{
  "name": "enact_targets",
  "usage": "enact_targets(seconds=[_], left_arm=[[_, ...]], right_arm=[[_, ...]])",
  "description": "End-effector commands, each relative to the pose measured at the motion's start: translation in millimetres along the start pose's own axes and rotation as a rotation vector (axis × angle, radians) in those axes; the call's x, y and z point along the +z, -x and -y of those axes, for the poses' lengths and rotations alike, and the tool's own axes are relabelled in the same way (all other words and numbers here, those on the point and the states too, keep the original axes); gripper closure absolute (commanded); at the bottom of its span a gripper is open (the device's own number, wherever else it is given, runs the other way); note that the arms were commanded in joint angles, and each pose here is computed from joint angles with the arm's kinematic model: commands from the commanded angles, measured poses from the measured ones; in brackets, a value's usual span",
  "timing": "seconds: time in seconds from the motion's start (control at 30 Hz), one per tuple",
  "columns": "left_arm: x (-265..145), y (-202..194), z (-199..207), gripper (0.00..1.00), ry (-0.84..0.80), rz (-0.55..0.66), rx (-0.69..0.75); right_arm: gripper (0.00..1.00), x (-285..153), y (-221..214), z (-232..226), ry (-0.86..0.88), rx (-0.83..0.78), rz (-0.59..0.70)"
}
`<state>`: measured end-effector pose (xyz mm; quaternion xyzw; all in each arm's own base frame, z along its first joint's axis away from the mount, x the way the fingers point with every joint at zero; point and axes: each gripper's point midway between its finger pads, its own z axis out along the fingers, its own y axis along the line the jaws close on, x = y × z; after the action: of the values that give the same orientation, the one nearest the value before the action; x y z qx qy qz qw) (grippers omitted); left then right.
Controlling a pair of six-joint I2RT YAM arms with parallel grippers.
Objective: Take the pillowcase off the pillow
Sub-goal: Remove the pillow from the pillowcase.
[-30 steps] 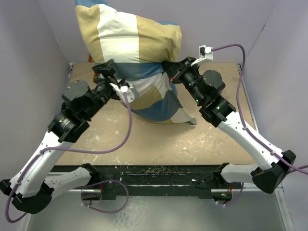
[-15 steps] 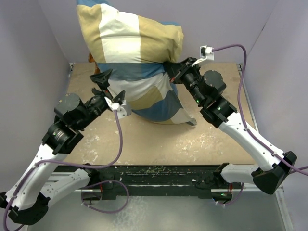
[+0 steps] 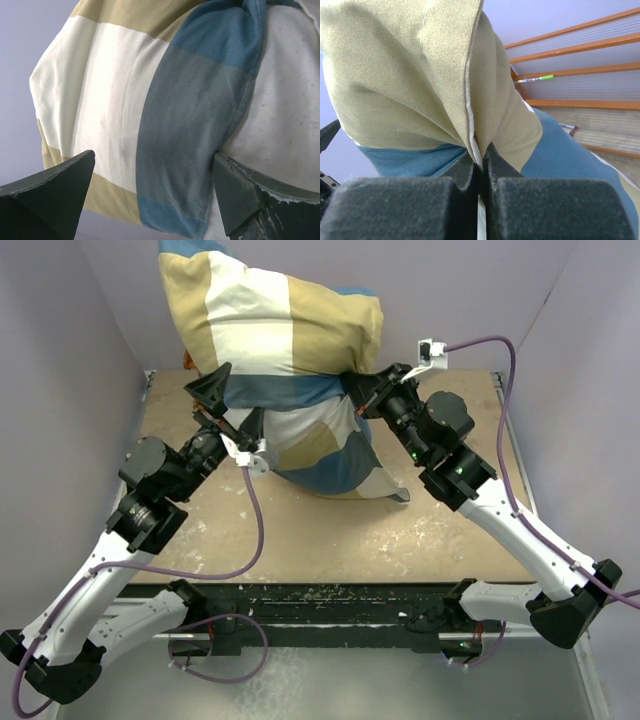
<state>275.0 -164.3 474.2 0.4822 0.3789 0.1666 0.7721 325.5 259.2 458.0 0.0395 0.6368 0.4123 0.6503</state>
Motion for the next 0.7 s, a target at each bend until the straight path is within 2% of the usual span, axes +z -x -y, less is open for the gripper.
enact_targets(seconds=[0.0,0.13,0.27,0.4,0.53,0.67], left_arm=[[9,5,-20,0.00,0.093,0.027,0.062],[12,1,-21,0.00,0.102,0.012,0.070],[3,4,8,0.00,-0.029,0.046,0.068],[1,-2,18,0.00,-0.058,0.025,0.101],[3,-8,14,0.00,-0.002,0.013,0.185],[12,-18,-15,0.03,0.125,-0.067,0.160]], right_arm=[[1.00,-15,61,-36,0.105,0.044,0.179],[1.00,-16,64,-38,0.110,0.044,0.182],[1.00,-15,65,-40,0.116,0.043,0.184],[1.00,-14,64,-42,0.123,0.045,0.180],[1.00,-14,64,-43,0.126,0.047,0.179],[1.00,-16,64,-42,0.124,0.044,0.177]])
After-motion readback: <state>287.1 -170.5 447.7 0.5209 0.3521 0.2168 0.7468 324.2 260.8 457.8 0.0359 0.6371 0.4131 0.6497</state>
